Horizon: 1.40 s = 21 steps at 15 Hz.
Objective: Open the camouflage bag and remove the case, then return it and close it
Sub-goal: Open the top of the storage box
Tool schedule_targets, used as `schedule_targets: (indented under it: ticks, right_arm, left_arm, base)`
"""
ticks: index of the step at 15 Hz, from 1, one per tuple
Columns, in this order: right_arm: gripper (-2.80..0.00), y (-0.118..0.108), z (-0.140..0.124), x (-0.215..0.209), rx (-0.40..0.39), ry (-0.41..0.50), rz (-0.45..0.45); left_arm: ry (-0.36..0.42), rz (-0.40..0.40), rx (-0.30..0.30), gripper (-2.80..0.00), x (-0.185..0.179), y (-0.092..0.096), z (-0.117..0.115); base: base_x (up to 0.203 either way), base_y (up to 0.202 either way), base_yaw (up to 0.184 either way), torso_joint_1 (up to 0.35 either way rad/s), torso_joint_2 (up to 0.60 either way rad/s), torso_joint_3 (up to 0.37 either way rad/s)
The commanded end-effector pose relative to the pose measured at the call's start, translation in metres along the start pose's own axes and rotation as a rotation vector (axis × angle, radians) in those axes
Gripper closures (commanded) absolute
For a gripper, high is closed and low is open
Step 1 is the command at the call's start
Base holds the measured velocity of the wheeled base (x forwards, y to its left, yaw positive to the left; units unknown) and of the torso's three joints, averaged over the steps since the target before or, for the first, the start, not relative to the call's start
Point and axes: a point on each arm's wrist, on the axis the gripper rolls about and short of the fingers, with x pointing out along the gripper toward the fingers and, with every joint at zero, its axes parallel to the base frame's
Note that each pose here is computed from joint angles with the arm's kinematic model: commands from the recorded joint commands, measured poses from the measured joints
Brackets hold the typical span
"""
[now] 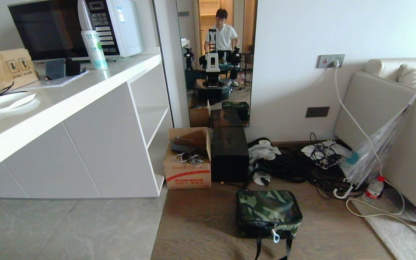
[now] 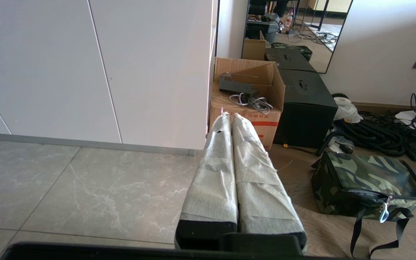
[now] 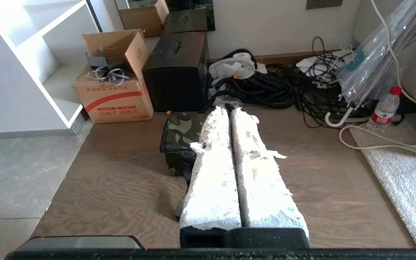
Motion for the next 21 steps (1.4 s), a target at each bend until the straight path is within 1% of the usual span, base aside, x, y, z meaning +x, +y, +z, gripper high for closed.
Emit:
schedule_targets:
  ticks: [1, 18, 21]
  right_arm:
    - [0.0, 0.0, -0.0001, 0.0001, 0.0, 0.002, 0.001]
    - [0.0, 0.0, 0.0003, 0.0, 0.0, 0.001, 0.001]
    - [0.0, 0.0, 0.0, 0.0001, 0.0, 0.002, 0.001]
  left_arm:
    - [0.008, 0.001, -0.001, 0.0, 0.0006, 0.0001, -0.0025]
    - [0.007, 0.005, 0.009, 0.0, 0.0005, 0.0001, -0.0021]
    - [0.008, 0.004, 0.006, 0.0, 0.0006, 0.0002, -0.0025]
  base:
    - [0.0, 0.0, 0.0, 0.0, 0.0, 0.0]
    - [0.0, 0.0, 0.0, 0.0, 0.0, 0.0]
    - [0.0, 0.0, 0.0, 0.004, 0.0, -0.139]
